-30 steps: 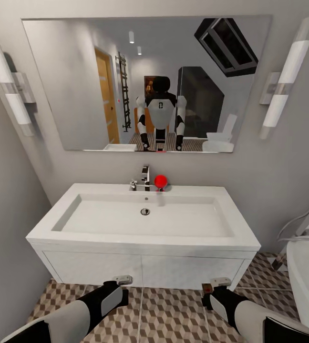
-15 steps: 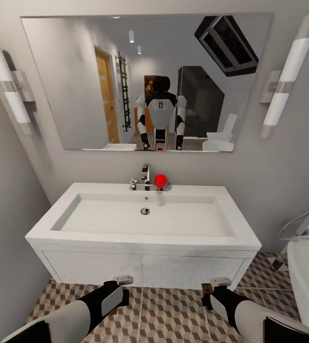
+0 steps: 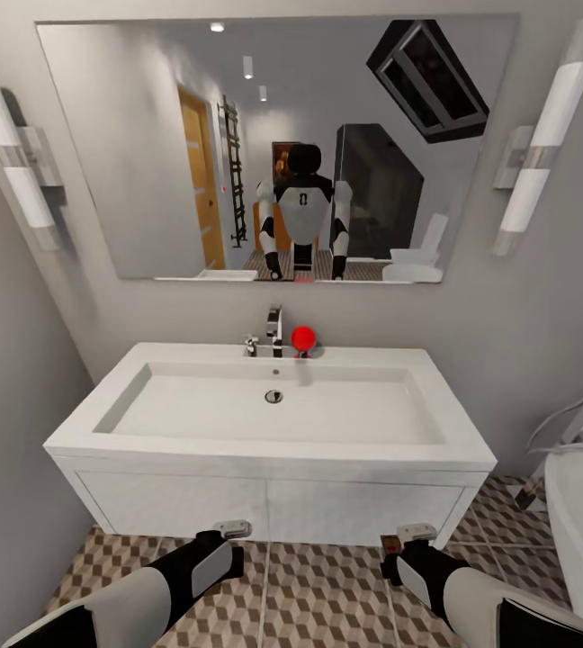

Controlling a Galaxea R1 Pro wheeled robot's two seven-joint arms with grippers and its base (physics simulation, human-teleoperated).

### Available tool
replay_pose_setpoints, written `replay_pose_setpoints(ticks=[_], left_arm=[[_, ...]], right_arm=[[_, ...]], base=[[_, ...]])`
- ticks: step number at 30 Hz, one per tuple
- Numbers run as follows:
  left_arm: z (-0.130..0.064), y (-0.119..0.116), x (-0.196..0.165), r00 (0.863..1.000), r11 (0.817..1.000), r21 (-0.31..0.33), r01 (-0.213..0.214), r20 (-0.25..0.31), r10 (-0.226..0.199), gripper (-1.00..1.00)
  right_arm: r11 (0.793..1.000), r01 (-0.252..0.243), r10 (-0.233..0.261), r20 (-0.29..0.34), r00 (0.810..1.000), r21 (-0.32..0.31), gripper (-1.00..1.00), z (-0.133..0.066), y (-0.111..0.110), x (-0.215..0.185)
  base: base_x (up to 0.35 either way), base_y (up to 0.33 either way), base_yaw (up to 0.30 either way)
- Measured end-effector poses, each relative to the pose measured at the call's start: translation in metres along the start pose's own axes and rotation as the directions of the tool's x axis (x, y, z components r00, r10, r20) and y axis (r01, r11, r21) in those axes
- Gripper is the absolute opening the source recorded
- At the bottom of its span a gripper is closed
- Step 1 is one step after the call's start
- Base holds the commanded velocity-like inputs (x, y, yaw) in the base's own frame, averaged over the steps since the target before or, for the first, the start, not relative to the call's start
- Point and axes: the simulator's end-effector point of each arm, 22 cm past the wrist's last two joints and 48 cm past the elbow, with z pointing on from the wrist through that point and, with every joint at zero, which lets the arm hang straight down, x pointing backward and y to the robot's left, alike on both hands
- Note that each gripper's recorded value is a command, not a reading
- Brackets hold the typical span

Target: Take the four mousetraps from the cabinet in the bathroom and place them on the bathroom floor. Make sure all four end up on the same floor surface, and ensure that at least two of them are either under or directly next to the same bathroom sink.

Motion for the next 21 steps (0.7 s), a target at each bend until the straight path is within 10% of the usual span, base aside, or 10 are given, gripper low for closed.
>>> replay_pose_setpoints(ticks=[21], left_arm=[[0.026,-0.001,0.003,1.0,1.0,0.0,0.001,0.0,-0.001,-1.0]], right_arm=[[1.0,0.001,-0.001,-0.005,1.0,-0.005,-1.0,0.026,0.009,0.009]], base=[[0.0,0.0,0.0]])
